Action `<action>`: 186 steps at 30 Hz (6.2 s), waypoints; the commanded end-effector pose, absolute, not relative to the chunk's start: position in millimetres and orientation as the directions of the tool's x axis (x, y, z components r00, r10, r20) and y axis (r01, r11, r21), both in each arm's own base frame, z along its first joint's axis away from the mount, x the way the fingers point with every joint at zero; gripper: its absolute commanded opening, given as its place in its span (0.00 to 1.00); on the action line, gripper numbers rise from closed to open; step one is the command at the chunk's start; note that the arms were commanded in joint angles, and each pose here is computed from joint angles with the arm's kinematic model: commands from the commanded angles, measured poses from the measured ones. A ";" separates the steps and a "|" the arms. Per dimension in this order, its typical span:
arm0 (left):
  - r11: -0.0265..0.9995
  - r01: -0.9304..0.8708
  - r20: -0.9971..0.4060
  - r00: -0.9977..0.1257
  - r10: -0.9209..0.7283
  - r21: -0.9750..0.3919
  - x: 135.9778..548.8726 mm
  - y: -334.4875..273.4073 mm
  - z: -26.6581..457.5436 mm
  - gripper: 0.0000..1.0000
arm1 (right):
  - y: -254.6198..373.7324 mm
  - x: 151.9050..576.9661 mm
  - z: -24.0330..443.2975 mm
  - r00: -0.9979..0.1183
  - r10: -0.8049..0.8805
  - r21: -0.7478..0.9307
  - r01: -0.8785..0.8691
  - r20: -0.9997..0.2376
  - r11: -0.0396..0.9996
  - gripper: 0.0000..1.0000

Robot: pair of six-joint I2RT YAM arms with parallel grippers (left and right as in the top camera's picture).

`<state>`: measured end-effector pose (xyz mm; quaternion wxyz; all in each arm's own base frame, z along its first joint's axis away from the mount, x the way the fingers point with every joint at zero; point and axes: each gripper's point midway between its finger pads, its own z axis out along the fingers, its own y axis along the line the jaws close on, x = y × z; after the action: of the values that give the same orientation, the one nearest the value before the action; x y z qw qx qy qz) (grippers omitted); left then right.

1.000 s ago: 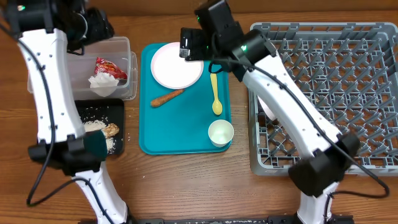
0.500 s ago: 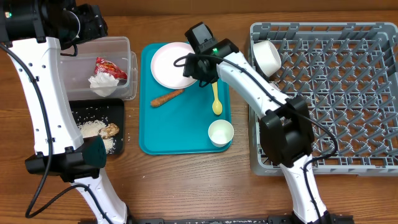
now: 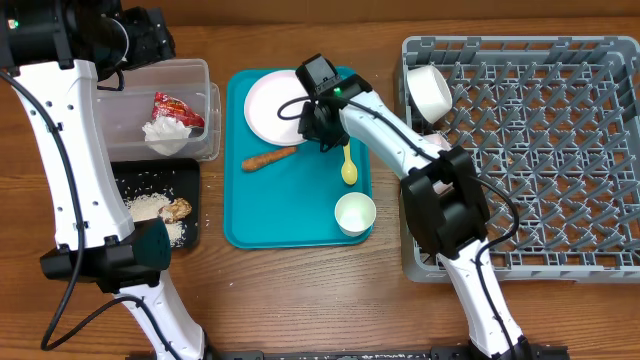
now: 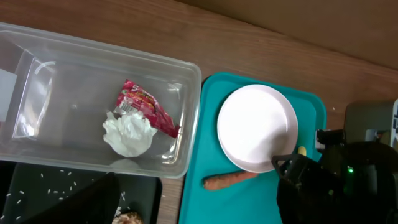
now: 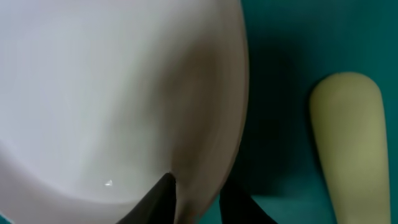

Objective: Sort waste into correct bins and load items into the dishwasher
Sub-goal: 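Return right gripper to the tray and grasp the white plate rim, then carry the white plate with right gripper and stand it in the rack, then reach left gripper to the teal tray and grasp the carrot, then carry the carrot with left gripper and drop it on the black tray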

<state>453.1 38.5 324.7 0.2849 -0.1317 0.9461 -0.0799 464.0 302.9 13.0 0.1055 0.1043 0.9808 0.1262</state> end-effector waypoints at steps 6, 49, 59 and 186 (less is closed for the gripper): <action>0.959 -0.190 -0.519 -0.809 -0.274 -0.209 453.0 36.8 323.8 0.86 | 298.0 460.7 -8.5 -0.959 0.229 0.222 0.189 -0.168 0.956 0.05; 0.962 -0.217 -0.558 -0.784 -0.272 -0.163 459.7 48.1 328.0 0.87 | -10.0 440.0 379.3 -0.658 -0.063 -0.567 0.592 -0.750 0.573 0.04; 0.957 -0.230 -0.575 -0.764 -0.291 -0.179 464.9 48.6 331.7 0.87 | -79.0 456.4 305.8 -0.764 0.128 -0.558 0.563 -0.632 0.610 0.04; 0.885 -0.427 0.120 -0.884 -0.452 0.188 311.2 -79.5 -0.7 0.53 | 123.6 389.8 228.9 -0.969 0.064 0.297 -0.010 -0.240 0.955 0.88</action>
<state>318.6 -80.1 7.0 -0.0713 -0.2174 0.9700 0.0826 393.4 122.1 211.4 0.1022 0.0209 0.9843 0.1426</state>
